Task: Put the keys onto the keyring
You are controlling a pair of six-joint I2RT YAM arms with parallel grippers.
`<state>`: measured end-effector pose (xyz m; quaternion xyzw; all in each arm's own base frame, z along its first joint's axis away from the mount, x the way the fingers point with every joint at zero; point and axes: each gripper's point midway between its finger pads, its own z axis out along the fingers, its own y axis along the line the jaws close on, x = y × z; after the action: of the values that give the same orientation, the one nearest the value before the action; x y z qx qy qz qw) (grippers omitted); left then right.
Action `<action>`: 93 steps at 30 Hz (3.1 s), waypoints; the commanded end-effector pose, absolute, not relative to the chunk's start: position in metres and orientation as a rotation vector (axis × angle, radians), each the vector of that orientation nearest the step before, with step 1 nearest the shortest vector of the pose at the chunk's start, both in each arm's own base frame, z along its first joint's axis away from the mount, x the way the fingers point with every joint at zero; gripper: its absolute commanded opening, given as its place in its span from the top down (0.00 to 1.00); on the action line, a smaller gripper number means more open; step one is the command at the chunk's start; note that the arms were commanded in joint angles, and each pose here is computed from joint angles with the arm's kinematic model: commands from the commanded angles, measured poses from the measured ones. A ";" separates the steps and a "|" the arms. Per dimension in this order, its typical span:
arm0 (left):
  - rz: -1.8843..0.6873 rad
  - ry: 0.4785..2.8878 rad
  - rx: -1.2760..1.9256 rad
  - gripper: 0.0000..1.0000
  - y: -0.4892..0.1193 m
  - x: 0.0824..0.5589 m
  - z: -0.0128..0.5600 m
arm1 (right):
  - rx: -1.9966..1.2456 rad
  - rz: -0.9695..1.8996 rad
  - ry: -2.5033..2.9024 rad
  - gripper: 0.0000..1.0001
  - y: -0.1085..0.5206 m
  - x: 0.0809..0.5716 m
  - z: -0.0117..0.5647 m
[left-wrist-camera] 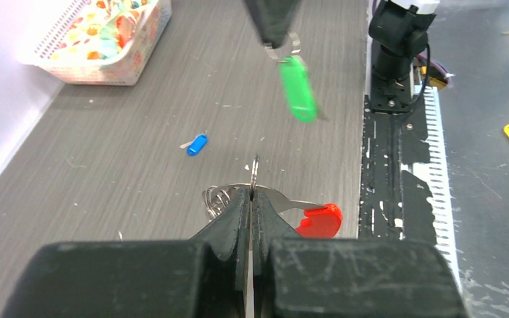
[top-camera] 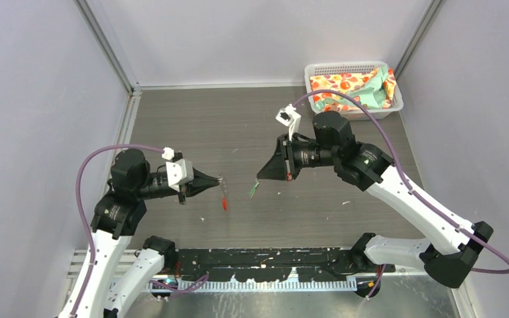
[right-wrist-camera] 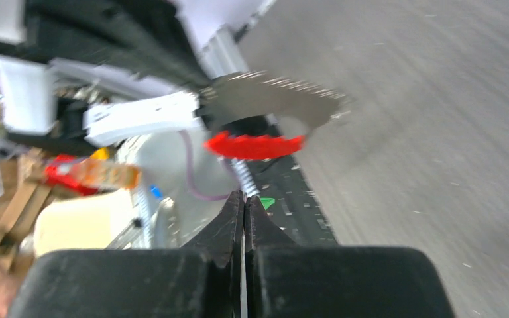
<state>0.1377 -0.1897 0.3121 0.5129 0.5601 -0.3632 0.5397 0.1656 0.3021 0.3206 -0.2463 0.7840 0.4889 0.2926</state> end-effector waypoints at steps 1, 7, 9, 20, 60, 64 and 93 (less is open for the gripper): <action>-0.777 1.227 1.222 1.00 -0.189 0.144 0.330 | -0.853 1.587 1.962 0.99 0.323 0.115 0.366; -0.746 1.200 1.204 1.00 -0.188 0.147 0.331 | -0.907 1.707 1.877 0.99 0.345 0.102 0.386; -0.734 1.207 1.169 1.00 -0.187 0.152 0.334 | -0.906 1.717 1.865 0.99 0.349 0.104 0.388; -0.729 1.180 1.165 1.00 -0.186 0.146 0.340 | -0.777 1.715 1.837 0.99 0.378 0.123 0.384; -0.775 1.236 1.053 1.00 -0.185 0.148 0.347 | -0.559 1.628 1.795 0.99 0.395 0.157 0.370; -0.783 1.231 1.058 1.00 -0.185 0.146 0.348 | -0.553 1.623 1.797 0.99 0.395 0.158 0.369; -0.752 1.216 1.138 1.00 -0.185 0.142 0.334 | -0.549 1.636 1.791 0.99 0.396 0.158 0.371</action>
<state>0.1479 -0.1831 0.3297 0.4774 0.5479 -0.3263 0.6045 0.1569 0.3944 0.3510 -0.2087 0.7084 0.6050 0.2977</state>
